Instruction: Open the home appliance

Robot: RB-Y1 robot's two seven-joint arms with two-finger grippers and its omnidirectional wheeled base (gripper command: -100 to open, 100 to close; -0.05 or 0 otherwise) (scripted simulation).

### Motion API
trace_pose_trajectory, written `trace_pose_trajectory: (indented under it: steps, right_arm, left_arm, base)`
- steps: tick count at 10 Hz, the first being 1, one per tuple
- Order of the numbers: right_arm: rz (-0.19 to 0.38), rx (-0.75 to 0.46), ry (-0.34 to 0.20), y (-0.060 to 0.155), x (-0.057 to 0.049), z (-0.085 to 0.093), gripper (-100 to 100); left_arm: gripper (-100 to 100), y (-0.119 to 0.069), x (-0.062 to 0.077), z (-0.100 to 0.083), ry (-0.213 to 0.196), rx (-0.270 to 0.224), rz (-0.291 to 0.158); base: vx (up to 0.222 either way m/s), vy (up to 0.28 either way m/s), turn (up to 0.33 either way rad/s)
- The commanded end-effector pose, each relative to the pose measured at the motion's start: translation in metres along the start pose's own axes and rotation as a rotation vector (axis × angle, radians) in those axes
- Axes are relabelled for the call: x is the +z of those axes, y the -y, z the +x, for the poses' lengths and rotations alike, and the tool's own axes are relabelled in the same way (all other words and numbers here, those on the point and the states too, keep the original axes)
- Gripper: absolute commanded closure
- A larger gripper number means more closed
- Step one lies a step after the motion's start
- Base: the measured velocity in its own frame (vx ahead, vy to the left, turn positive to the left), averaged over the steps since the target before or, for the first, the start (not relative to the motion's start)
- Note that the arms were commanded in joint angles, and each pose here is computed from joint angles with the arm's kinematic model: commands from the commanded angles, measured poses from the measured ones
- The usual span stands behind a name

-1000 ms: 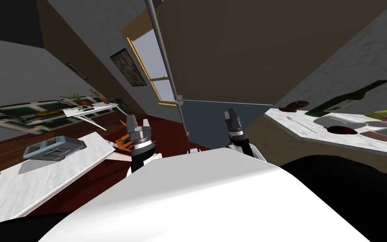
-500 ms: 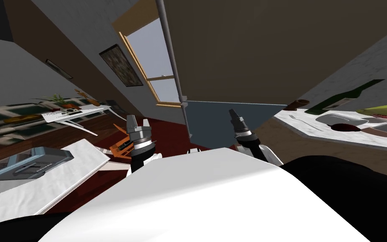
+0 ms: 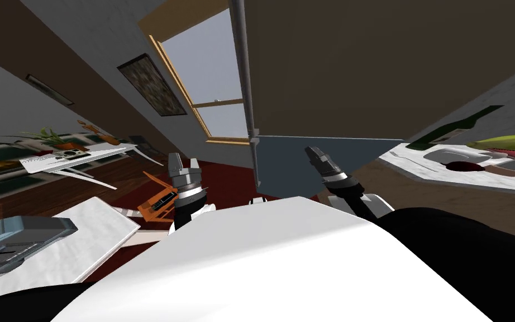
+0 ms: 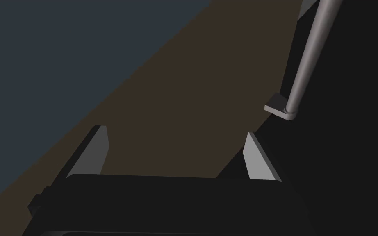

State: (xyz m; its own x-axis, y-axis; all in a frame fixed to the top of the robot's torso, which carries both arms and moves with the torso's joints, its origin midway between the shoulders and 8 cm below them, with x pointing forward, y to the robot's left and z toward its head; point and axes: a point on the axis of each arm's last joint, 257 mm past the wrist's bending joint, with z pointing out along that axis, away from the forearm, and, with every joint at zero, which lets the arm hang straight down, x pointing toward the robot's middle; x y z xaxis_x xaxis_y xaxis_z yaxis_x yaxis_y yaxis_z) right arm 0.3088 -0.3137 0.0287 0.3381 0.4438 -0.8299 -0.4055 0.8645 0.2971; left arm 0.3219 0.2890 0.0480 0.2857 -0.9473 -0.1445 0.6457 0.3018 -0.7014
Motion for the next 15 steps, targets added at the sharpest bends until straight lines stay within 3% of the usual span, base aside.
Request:
trace_pose_trajectory:
  steps: [1,8,15]
  right_arm:
    - [0.013,-0.164,-0.075,0.011,-0.004,-0.004,-100]
    - [0.017,-0.603,-0.269,0.041,-0.009,-0.020,-100]
    - [-0.056,-0.958,-0.381,0.042,0.003,-0.038,-100]
  left_arm:
    - [0,0.000,0.000,0.000,0.000,0.000,0.000]
    - [0,0.000,0.000,0.000,0.000,0.000,0.000]
    - [0,0.000,0.000,0.000,0.000,0.000,0.000]
  base:
    - [0.118,0.207,-0.144]
    - [0.092,0.220,-0.119]
    - [0.079,0.188,-0.098]
